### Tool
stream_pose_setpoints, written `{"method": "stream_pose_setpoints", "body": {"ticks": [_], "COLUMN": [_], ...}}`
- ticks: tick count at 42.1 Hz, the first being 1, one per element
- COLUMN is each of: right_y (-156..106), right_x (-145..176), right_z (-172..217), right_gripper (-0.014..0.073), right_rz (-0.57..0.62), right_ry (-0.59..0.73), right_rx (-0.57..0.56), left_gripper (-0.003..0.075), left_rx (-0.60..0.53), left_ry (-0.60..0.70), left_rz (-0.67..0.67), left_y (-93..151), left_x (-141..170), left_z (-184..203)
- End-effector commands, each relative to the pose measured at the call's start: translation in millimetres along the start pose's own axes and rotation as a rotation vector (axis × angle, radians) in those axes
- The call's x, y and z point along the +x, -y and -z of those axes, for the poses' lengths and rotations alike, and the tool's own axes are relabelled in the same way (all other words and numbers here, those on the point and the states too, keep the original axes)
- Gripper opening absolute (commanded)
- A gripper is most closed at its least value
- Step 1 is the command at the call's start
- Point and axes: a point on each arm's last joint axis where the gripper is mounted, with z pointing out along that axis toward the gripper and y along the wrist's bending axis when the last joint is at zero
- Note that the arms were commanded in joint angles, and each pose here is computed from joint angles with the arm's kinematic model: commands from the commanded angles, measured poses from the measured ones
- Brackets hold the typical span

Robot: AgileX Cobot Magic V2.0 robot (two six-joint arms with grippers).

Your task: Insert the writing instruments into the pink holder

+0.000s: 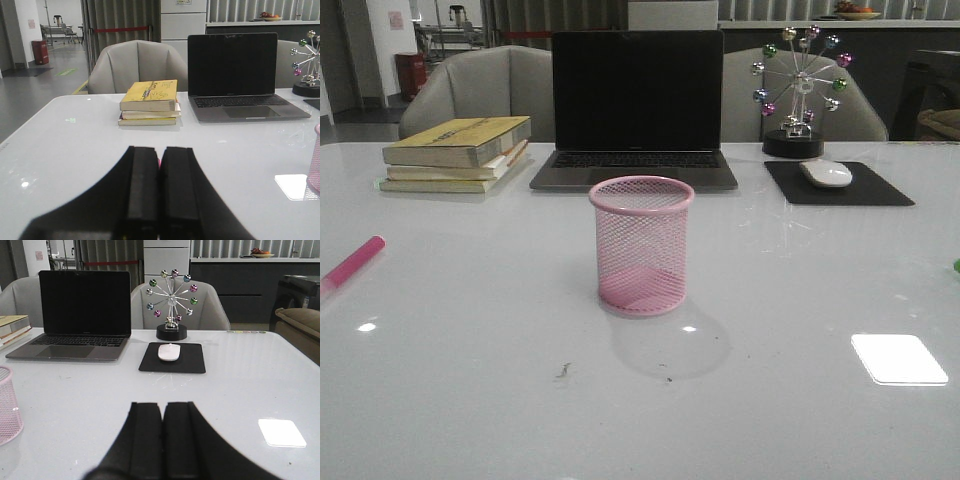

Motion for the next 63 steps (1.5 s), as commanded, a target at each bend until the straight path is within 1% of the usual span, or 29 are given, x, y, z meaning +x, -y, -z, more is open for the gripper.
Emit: {"method": "stream_pose_setpoints", "body": {"ticks": [1, 35, 39, 43, 47, 49, 54, 59, 63], "right_y": [-0.2, -0.2, -0.2, -0.4, -1.2, -1.9, -4.2, -6.5, -7.9], "right_x": [-11.0, -11.0, -11.1, -15.3, -29.0, -40.7, -79.6, -116.3, -140.4], "right_z": [2.1, 2.1, 2.2, 2.8, 5.0, 7.4, 18.2, 27.3, 27.1], "right_gripper": [0.0024, 0.0024, 0.0024, 0.0024, 0.0024, 0.0024, 0.0024, 0.0024, 0.0024], "right_rz": [0.003, 0.003, 0.003, 0.003, 0.003, 0.003, 0.003, 0.004, 0.004], "right_ry": [0.117, 0.117, 0.118, 0.155, 0.200, 0.232, 0.287, 0.272, 0.227], "right_rx": [0.001, 0.001, 0.001, -0.001, -0.003, -0.005, -0.009, -0.010, -0.008], "left_gripper": [0.0091, 0.0091, 0.0091, 0.0091, 0.0091, 0.0091, 0.0091, 0.0091, 0.0091], "left_rx": [0.005, 0.005, 0.006, 0.009, 0.009, 0.009, 0.006, 0.003, 0.002], "left_ry": [0.105, 0.105, 0.154, 0.229, 0.292, 0.315, 0.342, 0.350, 0.350], "left_rz": [0.005, 0.005, 0.005, 0.005, 0.005, 0.005, 0.005, 0.007, 0.009], "left_y": [0.4, 0.4, 0.5, 0.6, 0.6, 0.5, 0.0, -0.6, -0.9], "left_x": [-7.9, -7.9, -12.3, -19.7, -33.0, -43.3, -75.1, -110.0, -139.4], "left_z": [1.9, 1.9, 2.5, 3.9, 6.8, 9.2, 17.8, 24.7, 25.5]}}
